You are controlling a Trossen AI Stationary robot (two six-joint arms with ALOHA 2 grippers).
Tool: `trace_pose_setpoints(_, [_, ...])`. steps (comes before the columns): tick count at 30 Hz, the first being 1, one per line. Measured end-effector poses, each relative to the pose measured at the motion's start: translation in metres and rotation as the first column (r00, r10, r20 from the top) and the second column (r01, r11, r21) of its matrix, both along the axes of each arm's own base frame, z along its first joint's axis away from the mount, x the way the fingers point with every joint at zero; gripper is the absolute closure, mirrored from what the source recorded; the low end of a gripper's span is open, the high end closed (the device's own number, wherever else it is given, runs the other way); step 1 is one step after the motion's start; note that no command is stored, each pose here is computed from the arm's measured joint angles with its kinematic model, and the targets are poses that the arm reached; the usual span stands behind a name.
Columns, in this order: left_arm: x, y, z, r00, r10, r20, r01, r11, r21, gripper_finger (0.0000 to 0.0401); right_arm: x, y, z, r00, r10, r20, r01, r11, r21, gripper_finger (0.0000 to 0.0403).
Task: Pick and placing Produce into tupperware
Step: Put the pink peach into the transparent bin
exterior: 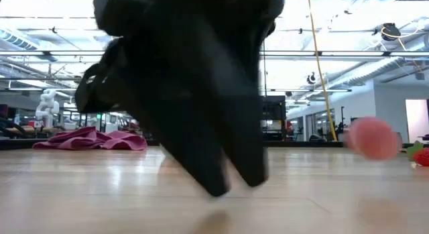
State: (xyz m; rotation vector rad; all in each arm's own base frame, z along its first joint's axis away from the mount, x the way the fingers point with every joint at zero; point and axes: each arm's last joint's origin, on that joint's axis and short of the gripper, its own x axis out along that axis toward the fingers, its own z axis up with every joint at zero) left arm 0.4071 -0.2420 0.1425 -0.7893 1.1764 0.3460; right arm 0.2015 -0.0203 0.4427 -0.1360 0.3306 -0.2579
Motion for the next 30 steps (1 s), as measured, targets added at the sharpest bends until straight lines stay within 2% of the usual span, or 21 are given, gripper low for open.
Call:
trace_pose_setpoints(4, [-0.002, 0.008, -0.002, 0.998, 0.010, -0.058, -0.008, 0.999, 0.032, 0.0295, 0.000, 0.000, 0.000, 1.000, 0.000, -0.001, 0.000, 1.000, 0.000, 0.0238])
trace_pose_setpoints(11, [0.000, 0.013, 0.005, 1.000, -0.006, -0.027, 0.007, 0.999, 0.044, 0.0295, 0.000, 0.000, 0.000, 1.000, -0.002, 0.001, 0.002, 1.000, 0.005, 0.0238])
trace_pose_setpoints(19, [-0.005, 0.023, 0.030, 0.999, -0.012, 0.032, 0.007, 0.986, 0.166, 0.0295, -0.001, 0.000, -0.004, 0.999, 0.000, -0.041, 0.000, 1.000, 0.004, 0.0238])
trace_pose_setpoints(26, [-0.026, 0.042, 0.059, 0.997, -0.019, -0.080, 0.041, 0.956, 0.291, 0.0295, -0.007, 0.000, -0.017, 0.983, -0.003, -0.186, 0.006, 1.000, 0.016, 0.0238])
trace_pose_setpoints(30, [-0.050, 0.063, 0.090, 0.987, 0.004, -0.163, 0.064, 0.912, 0.406, 0.0295, -0.011, 0.000, -0.023, 0.970, 0.002, -0.244, 0.015, 0.998, 0.068, 0.0238])
